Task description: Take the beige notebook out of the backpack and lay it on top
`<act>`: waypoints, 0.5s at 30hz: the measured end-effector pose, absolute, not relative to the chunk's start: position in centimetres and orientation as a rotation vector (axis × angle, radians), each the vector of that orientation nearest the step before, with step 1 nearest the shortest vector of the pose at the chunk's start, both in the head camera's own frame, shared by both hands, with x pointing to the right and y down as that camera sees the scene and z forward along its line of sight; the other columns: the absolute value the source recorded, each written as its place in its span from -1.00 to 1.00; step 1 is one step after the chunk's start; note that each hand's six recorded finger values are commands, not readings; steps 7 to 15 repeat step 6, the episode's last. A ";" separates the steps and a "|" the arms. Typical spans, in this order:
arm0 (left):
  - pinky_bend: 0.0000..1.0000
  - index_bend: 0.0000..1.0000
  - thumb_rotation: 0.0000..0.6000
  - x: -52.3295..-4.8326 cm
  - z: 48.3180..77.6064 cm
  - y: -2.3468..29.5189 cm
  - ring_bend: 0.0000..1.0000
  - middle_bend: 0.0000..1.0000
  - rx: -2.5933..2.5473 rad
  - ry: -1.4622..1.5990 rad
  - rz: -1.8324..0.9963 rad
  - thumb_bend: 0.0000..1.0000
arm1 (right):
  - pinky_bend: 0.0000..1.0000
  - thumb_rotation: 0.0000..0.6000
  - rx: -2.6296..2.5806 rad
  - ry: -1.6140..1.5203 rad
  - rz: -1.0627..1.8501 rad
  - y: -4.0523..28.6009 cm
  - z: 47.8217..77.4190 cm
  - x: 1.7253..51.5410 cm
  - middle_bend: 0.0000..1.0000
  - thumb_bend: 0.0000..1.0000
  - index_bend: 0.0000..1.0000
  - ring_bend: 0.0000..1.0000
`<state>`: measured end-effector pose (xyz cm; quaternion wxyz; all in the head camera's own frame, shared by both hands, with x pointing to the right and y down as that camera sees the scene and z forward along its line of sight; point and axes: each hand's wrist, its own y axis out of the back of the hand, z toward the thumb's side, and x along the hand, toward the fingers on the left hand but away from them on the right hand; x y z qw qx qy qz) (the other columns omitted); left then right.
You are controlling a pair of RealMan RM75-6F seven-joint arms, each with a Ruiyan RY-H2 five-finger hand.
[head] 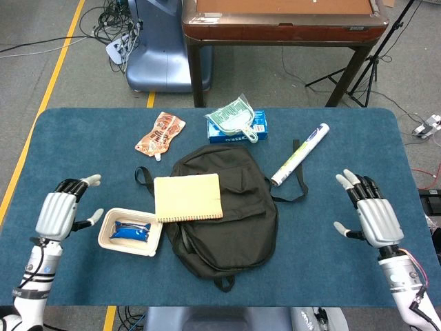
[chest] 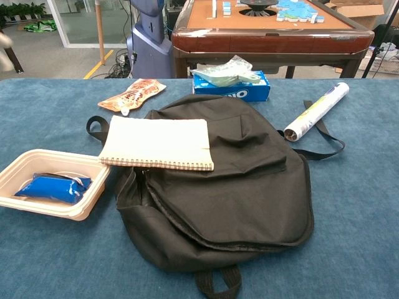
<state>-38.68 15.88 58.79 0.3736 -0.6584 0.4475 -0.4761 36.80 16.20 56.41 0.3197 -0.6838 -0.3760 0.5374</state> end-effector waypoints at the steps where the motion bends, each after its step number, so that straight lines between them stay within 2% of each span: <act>1: -0.56 -0.53 1.00 -39.6 58.5 16.7 -0.36 -0.35 -1.652 1.156 -1.244 -0.58 | -1.00 1.00 -1.779 -0.996 1.430 16.5 56.5 37.5 -1.00 -0.59 -1.00 -1.00; 6: -0.57 -0.53 1.00 -42.4 57.7 20.3 -0.36 -0.35 -1.573 1.171 -1.357 -0.58 | -1.00 1.00 -1.765 -1.045 1.476 18.1 56.6 39.4 -0.93 -0.59 -1.00 -1.00; 15: -0.57 -0.53 1.00 -42.4 57.7 20.3 -0.36 -0.35 -1.573 1.171 -1.357 -0.58 | -1.00 1.00 -1.765 -1.045 1.476 18.1 56.6 39.4 -0.93 -0.59 -1.00 -1.00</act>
